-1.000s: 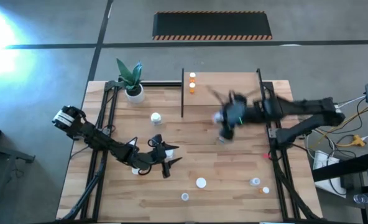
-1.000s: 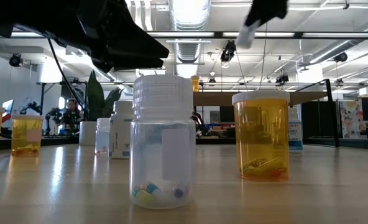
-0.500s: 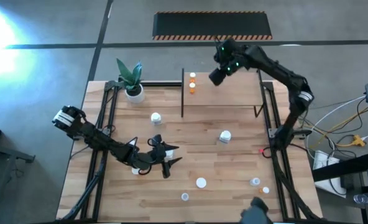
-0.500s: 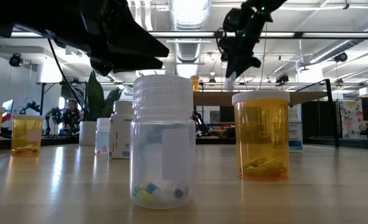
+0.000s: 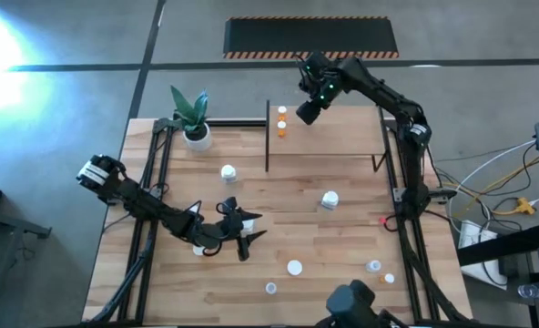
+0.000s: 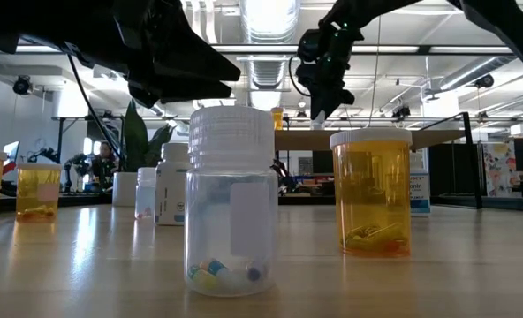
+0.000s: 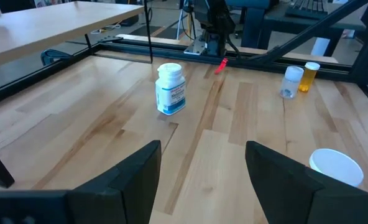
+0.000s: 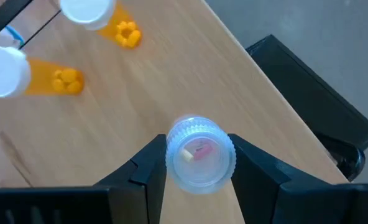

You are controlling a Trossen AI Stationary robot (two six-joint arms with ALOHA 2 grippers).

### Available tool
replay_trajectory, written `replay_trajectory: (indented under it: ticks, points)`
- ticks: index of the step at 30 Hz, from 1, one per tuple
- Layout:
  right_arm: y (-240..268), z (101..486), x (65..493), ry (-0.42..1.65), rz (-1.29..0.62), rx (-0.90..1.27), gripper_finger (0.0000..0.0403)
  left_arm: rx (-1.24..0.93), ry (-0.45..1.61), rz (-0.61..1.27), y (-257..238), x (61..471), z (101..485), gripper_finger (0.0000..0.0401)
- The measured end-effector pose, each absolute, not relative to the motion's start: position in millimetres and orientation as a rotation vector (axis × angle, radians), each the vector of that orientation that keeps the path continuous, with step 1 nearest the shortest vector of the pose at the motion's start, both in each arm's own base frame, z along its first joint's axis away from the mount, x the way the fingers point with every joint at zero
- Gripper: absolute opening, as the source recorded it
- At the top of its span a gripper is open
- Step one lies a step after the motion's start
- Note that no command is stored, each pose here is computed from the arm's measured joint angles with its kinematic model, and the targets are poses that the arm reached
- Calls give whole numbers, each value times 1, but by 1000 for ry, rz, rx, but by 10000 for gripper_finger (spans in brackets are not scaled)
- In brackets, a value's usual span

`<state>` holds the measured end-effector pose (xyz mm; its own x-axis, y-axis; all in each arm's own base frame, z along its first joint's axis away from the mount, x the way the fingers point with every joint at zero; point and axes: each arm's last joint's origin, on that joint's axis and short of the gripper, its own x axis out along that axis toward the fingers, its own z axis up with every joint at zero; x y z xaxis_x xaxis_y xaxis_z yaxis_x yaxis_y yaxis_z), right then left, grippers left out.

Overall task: Pick and place medicine bottles onto shelf by color
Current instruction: Put the transparent pill bottle on the shelf, then put the transparent pill bottle on the shelf aligned with the other transparent pill bottle

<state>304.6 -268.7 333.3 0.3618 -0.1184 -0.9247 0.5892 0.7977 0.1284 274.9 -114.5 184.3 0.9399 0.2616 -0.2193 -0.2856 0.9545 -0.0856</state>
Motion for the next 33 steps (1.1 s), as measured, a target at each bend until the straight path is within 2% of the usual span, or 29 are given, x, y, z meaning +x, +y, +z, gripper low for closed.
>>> replay_trajectory:
  ticks: [15, 26, 33]
  points:
    - [-263, 330, 311, 1131, -514, 407, 148, -109, 211, 279, -114, 275, 184, 218]
    - [-262, 334, 313, 1108, -503, 371, 236, -109, 211, 280, -114, 275, 184, 218]
    - [-240, 375, 296, 1026, -551, 322, 240, -108, 211, 279, -114, 275, 184, 218]
